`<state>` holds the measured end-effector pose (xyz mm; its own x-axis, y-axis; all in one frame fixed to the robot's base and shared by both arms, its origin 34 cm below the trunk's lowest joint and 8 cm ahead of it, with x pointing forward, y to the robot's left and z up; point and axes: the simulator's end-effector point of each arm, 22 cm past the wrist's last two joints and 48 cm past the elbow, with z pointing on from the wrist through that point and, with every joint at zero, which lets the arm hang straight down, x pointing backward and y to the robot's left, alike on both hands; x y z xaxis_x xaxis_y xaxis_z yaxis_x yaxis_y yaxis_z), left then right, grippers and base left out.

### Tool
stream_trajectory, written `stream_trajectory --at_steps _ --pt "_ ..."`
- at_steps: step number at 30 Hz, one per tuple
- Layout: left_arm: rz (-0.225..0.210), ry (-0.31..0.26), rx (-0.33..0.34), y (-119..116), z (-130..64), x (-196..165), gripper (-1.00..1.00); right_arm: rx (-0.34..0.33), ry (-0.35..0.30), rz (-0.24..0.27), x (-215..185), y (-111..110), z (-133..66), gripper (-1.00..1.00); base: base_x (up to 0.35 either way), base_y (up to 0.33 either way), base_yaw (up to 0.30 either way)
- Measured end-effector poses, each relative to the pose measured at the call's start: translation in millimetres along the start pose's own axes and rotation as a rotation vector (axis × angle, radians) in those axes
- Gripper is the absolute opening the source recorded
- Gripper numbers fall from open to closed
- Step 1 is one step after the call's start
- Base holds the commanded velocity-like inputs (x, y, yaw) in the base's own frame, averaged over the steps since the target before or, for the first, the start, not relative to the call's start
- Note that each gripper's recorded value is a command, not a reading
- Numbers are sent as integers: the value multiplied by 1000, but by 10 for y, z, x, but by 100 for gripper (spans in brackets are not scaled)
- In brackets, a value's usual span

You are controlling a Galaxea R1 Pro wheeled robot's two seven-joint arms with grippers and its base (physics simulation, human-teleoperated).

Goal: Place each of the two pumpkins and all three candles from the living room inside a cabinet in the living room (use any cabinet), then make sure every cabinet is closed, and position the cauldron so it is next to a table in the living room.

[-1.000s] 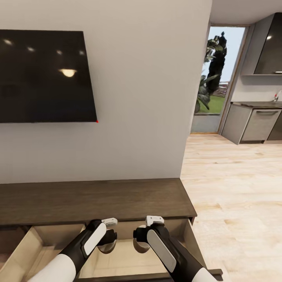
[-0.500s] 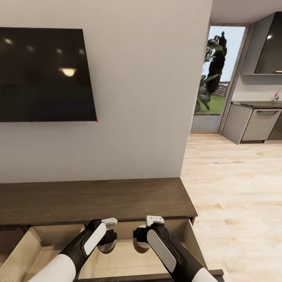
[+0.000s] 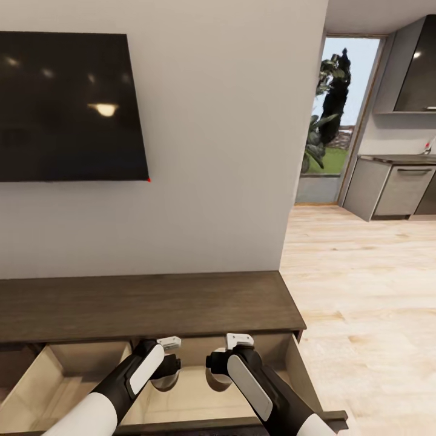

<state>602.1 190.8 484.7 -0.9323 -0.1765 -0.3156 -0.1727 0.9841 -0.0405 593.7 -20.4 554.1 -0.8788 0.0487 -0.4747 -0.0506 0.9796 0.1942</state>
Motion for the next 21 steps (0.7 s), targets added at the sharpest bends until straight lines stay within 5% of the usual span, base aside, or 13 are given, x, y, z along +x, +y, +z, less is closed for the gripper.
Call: stream_trajectory --at_steps 21 --pt "1 -15 6 4 369 173 -100 6 -45 -10 -59 -77 290 -100 0 0 0"
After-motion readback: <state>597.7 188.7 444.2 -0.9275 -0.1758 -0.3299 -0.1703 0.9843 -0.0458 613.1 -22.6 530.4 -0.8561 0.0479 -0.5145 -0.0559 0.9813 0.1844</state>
